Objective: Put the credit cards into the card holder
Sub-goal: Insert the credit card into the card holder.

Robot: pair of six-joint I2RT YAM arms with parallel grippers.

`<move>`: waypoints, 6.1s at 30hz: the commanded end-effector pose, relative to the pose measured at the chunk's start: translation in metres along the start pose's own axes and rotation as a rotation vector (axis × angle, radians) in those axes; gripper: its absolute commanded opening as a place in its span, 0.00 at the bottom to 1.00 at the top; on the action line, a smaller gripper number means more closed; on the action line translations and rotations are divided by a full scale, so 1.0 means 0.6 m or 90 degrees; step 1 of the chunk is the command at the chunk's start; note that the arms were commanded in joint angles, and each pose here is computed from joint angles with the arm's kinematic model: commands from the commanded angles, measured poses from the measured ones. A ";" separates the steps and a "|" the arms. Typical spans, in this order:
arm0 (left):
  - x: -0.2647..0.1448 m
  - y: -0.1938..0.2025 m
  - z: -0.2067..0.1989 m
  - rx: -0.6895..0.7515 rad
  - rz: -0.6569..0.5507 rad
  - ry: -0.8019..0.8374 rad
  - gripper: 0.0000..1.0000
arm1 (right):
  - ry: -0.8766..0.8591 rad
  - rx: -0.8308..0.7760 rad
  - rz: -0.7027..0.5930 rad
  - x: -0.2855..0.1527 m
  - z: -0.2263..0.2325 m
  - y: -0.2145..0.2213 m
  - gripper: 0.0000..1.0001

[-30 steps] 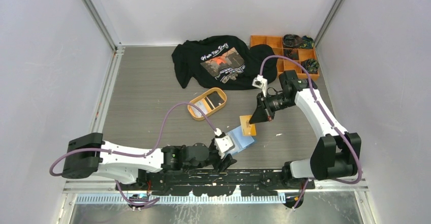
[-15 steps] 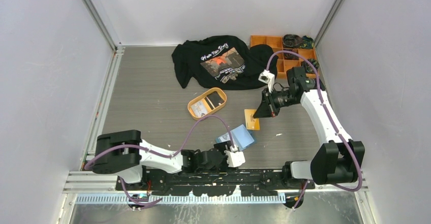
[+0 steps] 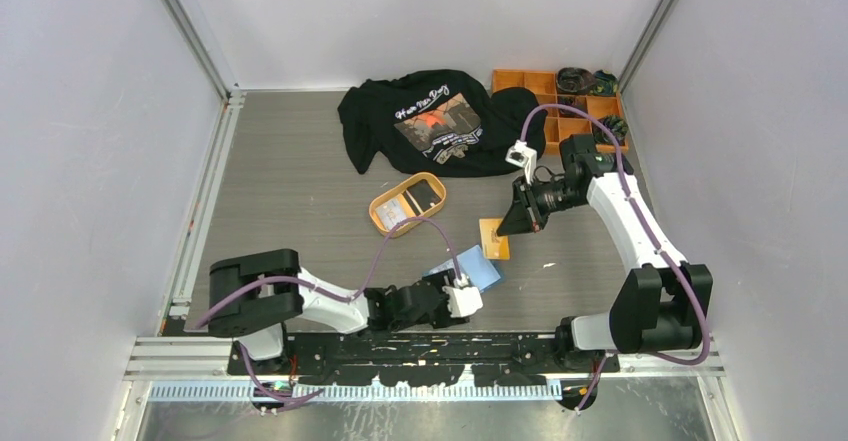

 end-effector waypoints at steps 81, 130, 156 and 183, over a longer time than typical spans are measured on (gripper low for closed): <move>-0.036 0.060 0.109 -0.887 0.052 -0.222 0.55 | 0.025 0.398 0.080 0.188 -0.117 0.078 0.01; -0.005 0.075 0.137 -0.842 0.139 -0.244 0.40 | 0.036 0.422 0.129 0.200 -0.112 0.092 0.17; -0.080 -0.022 0.142 -0.792 0.031 -0.116 0.45 | 0.032 0.452 0.154 0.222 -0.119 0.090 0.25; 0.090 -0.126 0.066 -0.606 0.159 -0.286 0.27 | 0.045 0.453 0.161 0.221 -0.123 0.093 0.25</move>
Point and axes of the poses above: each gripper's point midway between its finger pads, its own x axis out along the fingers, its own z axis along the line the jaws close on, y = z × x, the point moved 4 cm from there along -x, back along the fingers
